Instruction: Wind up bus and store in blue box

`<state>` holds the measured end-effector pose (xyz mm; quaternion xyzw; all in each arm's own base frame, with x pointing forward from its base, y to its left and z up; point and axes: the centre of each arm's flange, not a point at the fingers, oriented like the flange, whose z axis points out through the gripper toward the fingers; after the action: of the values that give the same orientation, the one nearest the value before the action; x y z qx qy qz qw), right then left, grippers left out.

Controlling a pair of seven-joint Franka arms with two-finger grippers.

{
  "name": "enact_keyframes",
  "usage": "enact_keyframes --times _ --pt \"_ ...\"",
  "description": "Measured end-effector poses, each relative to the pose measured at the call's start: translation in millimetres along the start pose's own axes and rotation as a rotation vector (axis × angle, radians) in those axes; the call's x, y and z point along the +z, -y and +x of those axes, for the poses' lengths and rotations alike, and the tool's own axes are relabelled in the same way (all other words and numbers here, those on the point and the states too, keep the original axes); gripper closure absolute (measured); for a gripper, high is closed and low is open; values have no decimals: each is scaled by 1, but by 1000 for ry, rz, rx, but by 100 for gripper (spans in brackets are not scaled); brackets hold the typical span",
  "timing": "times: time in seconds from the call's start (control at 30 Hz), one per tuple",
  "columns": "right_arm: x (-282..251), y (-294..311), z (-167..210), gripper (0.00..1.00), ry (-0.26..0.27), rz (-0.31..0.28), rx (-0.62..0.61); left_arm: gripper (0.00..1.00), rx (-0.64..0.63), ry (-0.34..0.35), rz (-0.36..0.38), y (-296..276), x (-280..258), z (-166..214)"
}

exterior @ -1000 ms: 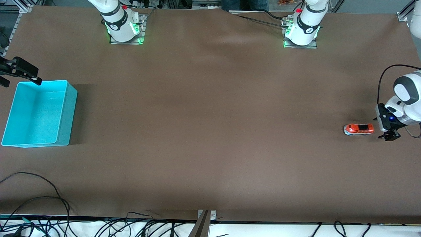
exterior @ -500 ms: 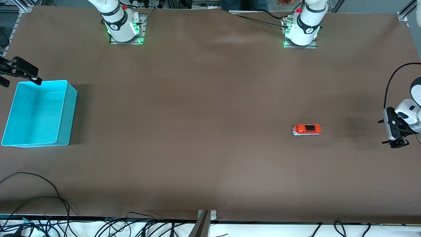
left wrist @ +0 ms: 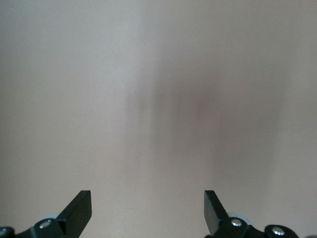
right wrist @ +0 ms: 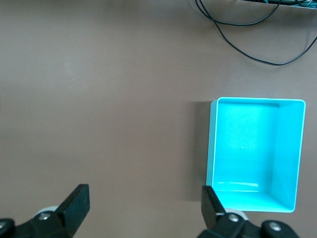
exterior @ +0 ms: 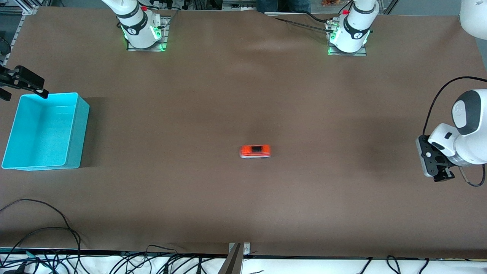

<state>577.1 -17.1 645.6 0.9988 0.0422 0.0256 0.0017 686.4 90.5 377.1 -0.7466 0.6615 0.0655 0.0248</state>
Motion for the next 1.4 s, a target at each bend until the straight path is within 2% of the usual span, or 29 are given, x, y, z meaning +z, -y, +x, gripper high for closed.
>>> enact_keyframes --times 0.5,1.1,1.3,1.4 --pt "6 0 3 0 10 1 -1 0 -119 17 -8 -2 -38 67" --pt "6 0 3 0 10 1 -1 0 -150 13 21 -2 -55 77" --pt "7 0 3 0 11 1 -1 0 -230 9 59 -9 -85 78" --pt "7 0 4 0 12 1 -1 0 -299 -9 49 -16 -99 78"
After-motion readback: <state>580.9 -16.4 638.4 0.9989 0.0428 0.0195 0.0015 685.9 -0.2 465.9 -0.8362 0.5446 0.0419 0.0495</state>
